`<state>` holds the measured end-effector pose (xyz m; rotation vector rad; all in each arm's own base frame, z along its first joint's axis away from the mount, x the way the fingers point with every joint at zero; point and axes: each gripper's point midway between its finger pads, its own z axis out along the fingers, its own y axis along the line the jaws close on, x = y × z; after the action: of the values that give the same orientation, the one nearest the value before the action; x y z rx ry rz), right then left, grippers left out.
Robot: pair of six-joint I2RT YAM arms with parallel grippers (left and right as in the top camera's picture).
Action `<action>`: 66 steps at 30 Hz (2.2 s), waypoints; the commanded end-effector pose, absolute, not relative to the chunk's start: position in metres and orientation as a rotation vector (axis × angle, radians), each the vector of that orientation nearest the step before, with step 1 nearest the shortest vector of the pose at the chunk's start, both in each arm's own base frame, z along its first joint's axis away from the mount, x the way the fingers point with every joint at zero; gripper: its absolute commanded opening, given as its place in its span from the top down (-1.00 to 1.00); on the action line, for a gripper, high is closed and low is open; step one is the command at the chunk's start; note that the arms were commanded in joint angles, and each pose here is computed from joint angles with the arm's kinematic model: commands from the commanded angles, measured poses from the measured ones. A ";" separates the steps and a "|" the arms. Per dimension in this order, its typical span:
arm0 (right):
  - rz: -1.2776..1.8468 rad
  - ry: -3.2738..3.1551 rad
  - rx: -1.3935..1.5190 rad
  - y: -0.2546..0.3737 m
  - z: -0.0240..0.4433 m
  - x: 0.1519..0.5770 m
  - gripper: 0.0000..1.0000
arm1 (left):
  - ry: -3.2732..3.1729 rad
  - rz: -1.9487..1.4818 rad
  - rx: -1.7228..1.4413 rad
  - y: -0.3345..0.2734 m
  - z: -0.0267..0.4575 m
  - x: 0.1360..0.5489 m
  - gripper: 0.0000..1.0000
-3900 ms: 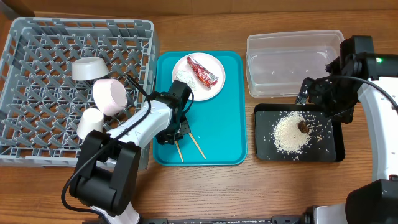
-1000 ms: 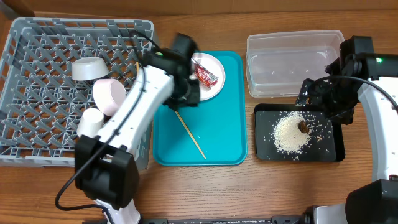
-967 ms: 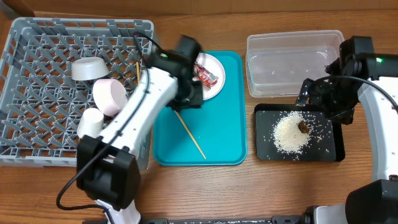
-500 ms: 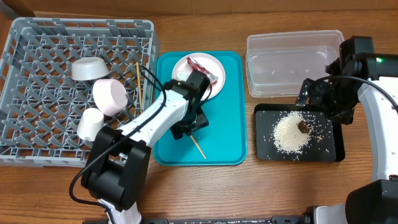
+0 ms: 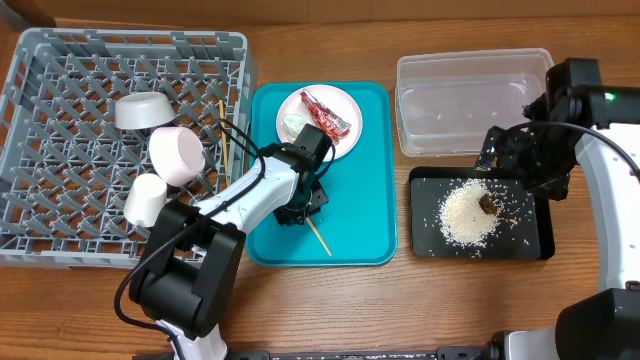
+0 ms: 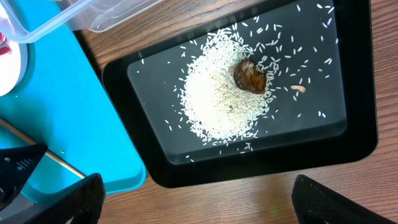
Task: Sort waste into correct bins and load items into the dishwasher
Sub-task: 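Grasp the remaining chopstick on the teal tray with the left gripper, then place the second chopstick into the dish rack with the left gripper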
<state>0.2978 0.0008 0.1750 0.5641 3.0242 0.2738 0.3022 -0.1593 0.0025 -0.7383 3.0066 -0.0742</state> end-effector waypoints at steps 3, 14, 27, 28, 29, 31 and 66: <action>0.269 2.968 0.537 0.000 0.191 0.301 -0.96 | 3.032 -0.055 -0.757 -0.155 -0.006 0.295 0.84; 0.269 2.967 0.537 0.000 0.191 0.301 -0.96 | 3.029 -0.125 -0.697 -0.157 0.029 0.313 0.92; 0.269 2.964 0.536 0.000 0.191 0.302 -0.96 | 2.765 -0.055 -0.196 -0.117 0.176 0.382 0.92; 0.269 2.964 0.536 0.000 0.191 0.302 -0.96 | 2.743 -0.036 -0.137 -0.111 0.183 0.389 0.92; 0.269 2.964 0.536 0.000 0.191 0.302 -0.96 | 2.724 -0.016 -0.087 -0.103 0.189 0.395 0.92; 0.269 2.964 0.536 0.000 0.191 0.302 -0.96 | 2.695 0.029 -0.019 -0.086 0.197 0.405 0.91; 0.487 2.817 0.453 0.023 0.204 0.338 -1.00 | 2.911 0.057 -0.286 -0.006 0.135 0.401 0.25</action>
<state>0.3271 0.0085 0.1808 0.5174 2.9075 0.3708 0.4037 0.0033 0.1325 -0.2355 2.9072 0.1423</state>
